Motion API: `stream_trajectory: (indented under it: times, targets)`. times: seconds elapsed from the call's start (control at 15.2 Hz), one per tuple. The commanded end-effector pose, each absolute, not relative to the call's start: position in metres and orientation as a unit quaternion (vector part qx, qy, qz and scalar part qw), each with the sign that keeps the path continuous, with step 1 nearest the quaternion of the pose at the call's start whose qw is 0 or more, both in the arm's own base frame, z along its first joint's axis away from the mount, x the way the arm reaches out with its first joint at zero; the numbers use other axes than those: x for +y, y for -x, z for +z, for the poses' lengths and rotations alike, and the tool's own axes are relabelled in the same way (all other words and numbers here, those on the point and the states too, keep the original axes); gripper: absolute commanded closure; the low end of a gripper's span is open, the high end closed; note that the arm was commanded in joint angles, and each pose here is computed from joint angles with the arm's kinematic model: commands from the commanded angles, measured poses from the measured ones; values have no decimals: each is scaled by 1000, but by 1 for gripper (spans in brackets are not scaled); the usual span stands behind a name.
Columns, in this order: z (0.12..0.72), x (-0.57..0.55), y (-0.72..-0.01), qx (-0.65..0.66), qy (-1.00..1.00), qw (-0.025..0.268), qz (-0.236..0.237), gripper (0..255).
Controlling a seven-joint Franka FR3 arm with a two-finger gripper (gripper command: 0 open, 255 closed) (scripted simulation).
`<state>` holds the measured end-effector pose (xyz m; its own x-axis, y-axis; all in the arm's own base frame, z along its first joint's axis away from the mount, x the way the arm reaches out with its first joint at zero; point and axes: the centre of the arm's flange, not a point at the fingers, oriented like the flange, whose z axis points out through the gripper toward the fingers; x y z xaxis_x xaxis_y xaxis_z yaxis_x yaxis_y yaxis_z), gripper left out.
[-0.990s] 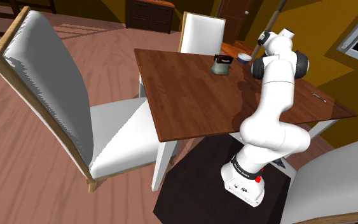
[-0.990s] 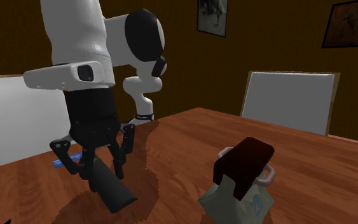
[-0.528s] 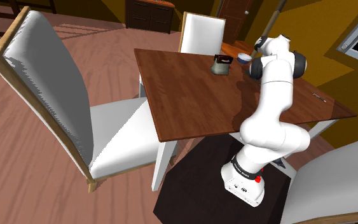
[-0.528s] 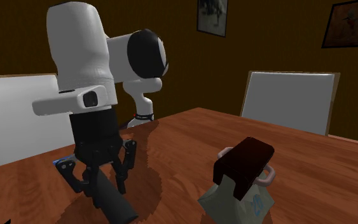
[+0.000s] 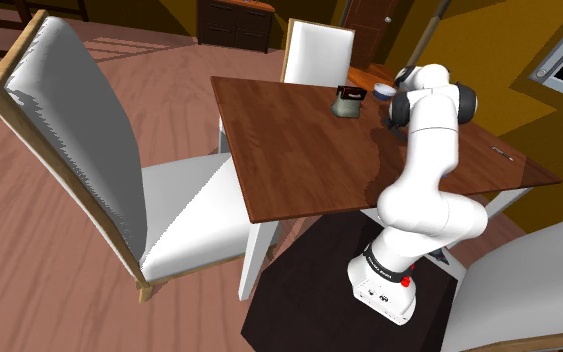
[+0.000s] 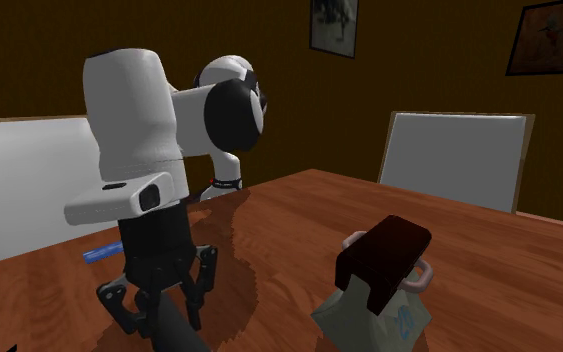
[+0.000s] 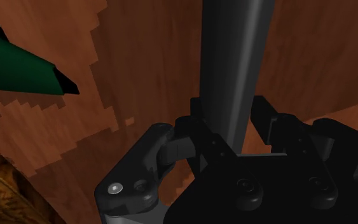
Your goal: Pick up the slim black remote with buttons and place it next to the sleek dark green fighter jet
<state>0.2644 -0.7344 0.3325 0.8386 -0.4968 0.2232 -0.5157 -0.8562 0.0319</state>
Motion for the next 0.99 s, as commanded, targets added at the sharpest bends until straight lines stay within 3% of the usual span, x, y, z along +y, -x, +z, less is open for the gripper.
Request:
stream_trajectory:
  times: [0.0, 0.53, 0.59, 0.92]
  targets:
    - [321, -734, -264, -264, -958, 46, 104, 255]
    - [321, -734, -264, -264, -958, 46, 104, 255]
    - [321, -734, -264, -264, -958, 46, 104, 0]
    - [321, -734, -264, -264, -958, 46, 104, 0]
